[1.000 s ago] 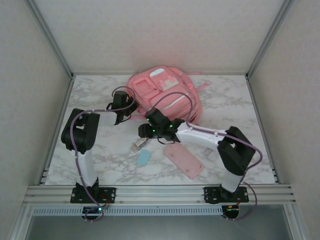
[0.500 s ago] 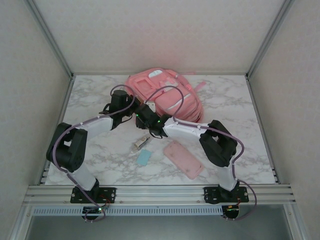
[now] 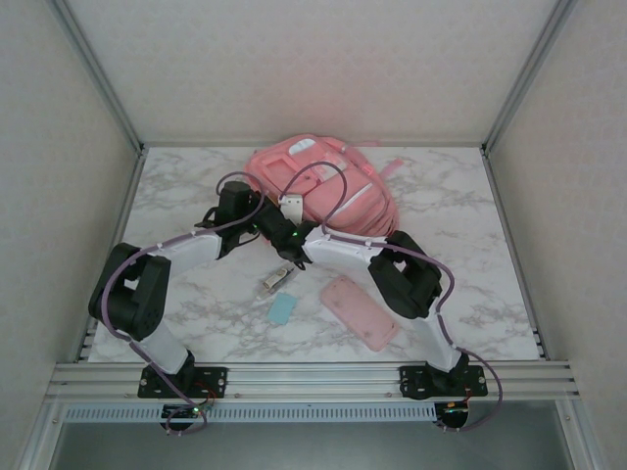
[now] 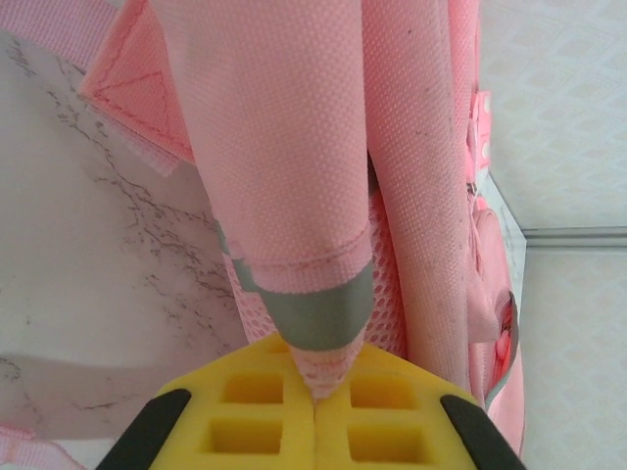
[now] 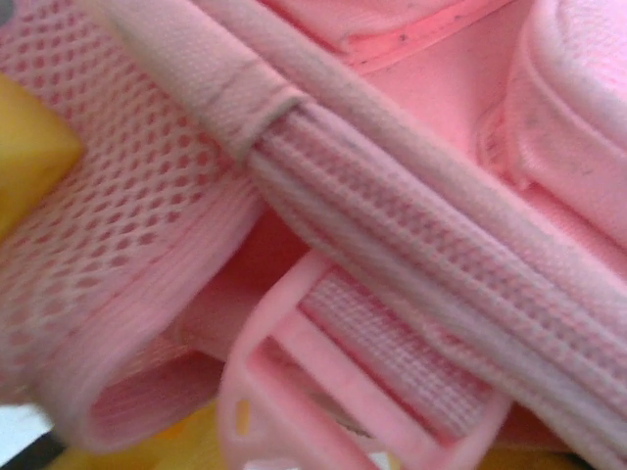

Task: Pack books, pencil case, and school supplies into a backpack

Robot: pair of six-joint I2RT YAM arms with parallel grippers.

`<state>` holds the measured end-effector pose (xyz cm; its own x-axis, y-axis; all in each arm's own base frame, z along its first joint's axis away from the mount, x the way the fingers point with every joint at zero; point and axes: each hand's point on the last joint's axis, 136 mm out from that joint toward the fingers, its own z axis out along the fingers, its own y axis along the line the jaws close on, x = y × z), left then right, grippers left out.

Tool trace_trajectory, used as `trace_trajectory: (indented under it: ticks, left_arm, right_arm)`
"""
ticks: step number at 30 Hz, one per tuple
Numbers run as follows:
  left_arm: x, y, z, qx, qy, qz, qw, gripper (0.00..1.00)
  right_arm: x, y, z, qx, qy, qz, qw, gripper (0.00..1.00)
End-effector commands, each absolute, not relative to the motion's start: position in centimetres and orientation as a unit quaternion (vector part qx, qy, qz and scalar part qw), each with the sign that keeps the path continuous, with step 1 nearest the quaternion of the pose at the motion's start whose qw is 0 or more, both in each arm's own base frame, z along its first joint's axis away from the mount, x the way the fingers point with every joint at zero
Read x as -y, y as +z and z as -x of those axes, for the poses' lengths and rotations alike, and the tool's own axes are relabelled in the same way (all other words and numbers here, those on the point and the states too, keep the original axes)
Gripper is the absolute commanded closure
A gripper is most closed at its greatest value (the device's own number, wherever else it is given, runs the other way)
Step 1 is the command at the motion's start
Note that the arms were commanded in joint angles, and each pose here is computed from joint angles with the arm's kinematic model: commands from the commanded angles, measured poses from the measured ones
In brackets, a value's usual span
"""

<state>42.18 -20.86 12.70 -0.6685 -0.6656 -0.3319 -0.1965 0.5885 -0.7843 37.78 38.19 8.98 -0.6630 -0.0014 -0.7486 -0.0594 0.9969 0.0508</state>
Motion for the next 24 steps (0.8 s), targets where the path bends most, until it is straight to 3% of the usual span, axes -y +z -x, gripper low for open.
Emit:
trace_trajectory:
  ticks: [1,7,15,24]
  left_arm:
    - [23.0,16.2,-40.6,-0.817,-0.427,0.228,0.313,1.0]
    - [22.7,15.9,-41.0,-0.817,-0.418,0.235,0.319,1.0]
    - [21.1,15.3,-44.5,-0.818,-0.39,0.247,0.343,1.0]
    - [20.1,16.5,-48.4,-0.807,-0.383,0.253,0.371,1.0]
  right_arm:
    - [-37.2,11.6,-41.3,-0.88,0.026,-0.024,0.474,0.73]
    - [-37.3,11.1,-40.9,-0.888,0.104,-0.005,0.447,1.0]
    - [-35.1,9.4,-36.5,-0.92,0.166,0.06,0.35,1.0]
    - [-29.7,5.8,-29.4,-0.962,0.129,0.123,0.208,1.0]
